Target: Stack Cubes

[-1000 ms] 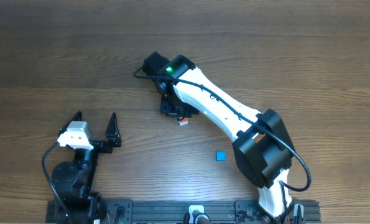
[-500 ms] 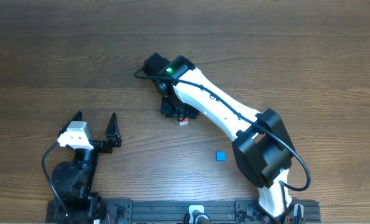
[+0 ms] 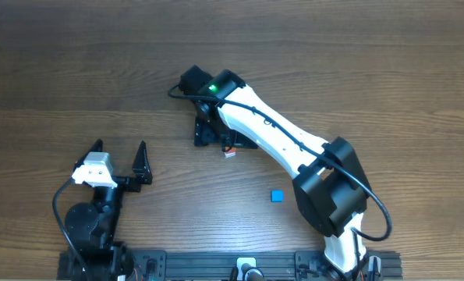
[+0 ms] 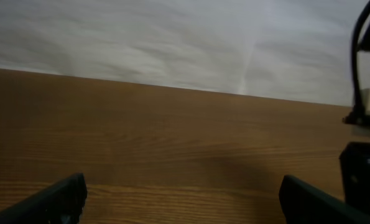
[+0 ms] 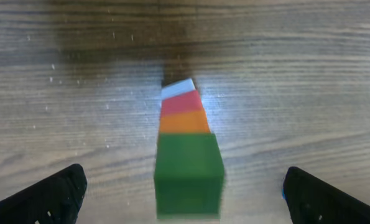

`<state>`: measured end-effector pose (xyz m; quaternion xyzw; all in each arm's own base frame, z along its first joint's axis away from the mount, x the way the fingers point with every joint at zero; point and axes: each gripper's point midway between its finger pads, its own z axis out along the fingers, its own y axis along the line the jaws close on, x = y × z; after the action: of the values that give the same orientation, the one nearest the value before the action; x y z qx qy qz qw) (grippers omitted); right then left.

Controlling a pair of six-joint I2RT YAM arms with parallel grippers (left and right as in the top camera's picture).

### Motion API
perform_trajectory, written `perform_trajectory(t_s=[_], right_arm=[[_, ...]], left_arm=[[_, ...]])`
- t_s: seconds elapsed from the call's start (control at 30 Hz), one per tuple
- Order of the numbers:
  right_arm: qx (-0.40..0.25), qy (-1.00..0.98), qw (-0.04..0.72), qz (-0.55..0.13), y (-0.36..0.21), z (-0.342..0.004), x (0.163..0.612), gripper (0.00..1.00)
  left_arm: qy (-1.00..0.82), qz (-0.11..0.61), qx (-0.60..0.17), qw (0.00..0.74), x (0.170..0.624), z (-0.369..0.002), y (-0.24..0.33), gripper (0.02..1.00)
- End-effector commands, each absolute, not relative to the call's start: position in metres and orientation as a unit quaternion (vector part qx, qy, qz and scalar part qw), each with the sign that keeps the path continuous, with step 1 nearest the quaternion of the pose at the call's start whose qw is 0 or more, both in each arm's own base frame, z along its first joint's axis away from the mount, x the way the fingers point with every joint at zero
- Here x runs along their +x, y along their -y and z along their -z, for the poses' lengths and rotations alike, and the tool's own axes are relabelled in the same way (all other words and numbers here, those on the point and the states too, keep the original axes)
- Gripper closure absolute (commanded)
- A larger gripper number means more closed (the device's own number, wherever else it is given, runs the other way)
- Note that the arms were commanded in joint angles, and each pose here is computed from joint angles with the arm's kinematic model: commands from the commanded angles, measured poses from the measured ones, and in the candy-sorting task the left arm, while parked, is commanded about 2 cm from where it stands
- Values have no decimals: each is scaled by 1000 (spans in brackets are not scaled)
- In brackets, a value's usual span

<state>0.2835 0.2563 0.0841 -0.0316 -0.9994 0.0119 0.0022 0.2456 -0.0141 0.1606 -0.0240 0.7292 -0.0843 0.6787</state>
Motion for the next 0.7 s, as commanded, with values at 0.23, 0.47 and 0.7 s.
perform_trajectory(t_s=[0.23, 0.47, 0.7], right_arm=[[12, 996, -86, -29, -215, -188, 228, 9], [-35, 996, -63, -58, -176, -147, 190, 7], [-55, 997, -28, -40, -157, -88, 169, 9]], left_arm=[[-729, 82, -16, 679, 245, -159, 15, 18], [-729, 82, -16, 679, 245, -159, 15, 18], [-729, 82, -16, 679, 245, -159, 15, 18]])
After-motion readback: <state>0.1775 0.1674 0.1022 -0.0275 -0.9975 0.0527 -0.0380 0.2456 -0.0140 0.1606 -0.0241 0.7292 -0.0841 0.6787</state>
